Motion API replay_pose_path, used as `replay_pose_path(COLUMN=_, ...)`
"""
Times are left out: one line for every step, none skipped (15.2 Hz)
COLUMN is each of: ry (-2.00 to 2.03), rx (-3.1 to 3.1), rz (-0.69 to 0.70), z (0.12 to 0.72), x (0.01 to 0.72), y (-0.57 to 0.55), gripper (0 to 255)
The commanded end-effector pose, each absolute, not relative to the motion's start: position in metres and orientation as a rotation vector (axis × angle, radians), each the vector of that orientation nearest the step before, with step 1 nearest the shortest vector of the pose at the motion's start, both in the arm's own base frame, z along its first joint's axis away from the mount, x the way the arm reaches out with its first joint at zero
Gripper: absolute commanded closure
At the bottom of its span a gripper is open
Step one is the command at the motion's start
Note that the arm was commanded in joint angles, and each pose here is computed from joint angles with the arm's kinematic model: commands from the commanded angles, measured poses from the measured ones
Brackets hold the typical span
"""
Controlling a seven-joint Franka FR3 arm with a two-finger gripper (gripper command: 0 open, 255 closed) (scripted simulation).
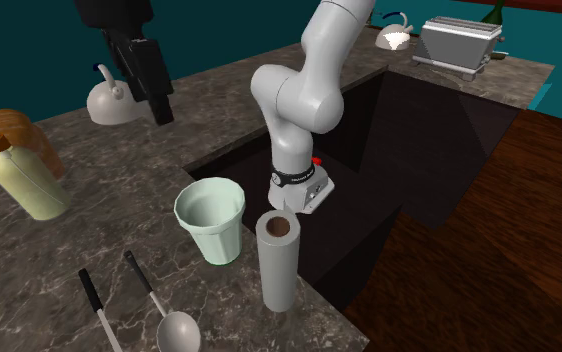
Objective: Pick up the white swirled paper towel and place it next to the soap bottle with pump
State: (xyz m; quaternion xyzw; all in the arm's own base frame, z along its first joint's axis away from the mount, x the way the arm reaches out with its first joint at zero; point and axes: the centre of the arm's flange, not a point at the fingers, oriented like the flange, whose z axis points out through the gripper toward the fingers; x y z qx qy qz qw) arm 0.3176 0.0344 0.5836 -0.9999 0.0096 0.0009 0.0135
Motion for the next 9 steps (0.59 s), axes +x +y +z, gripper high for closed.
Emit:
replay_pose_path(ry=0.030, rx=-3.114, rz=0.003, z=0.584, x=0.318, y=0.034, gripper=0)
replay_pose_path(ry=0.035, rx=-3.119, rz=0.000, z=0.579, x=0.315, y=0.047, gripper=0)
replay_pose_path(ry=0.040, rx=-3.123, rz=-0.003, z=0.574, x=0.312, y=0.060, gripper=0)
replay_pose_path(ry=0.045, rx=-3.128, rz=-0.005, z=0.570, x=0.310, y=0.073, gripper=0)
replay_pose_path(ry=0.049, rx=-3.132, rz=-0.008, z=0.565, x=0.308, y=0.086, gripper=0)
replay_pose_path(ry=0.054, rx=-3.136, rz=-0.011, z=0.560, x=0.305, y=0.099, gripper=0)
replay_pose_path(ry=0.059, rx=-3.141, rz=-0.014, z=0.556, x=0.303, y=0.112, gripper=0)
replay_pose_path(ry=0.064, rx=-3.145, rz=-0.016, z=0.551, x=0.301, y=0.124, gripper=0)
replay_pose_path(ry=0.069, rx=-3.149, rz=-0.019, z=0.546, x=0.298, y=0.137, gripper=0)
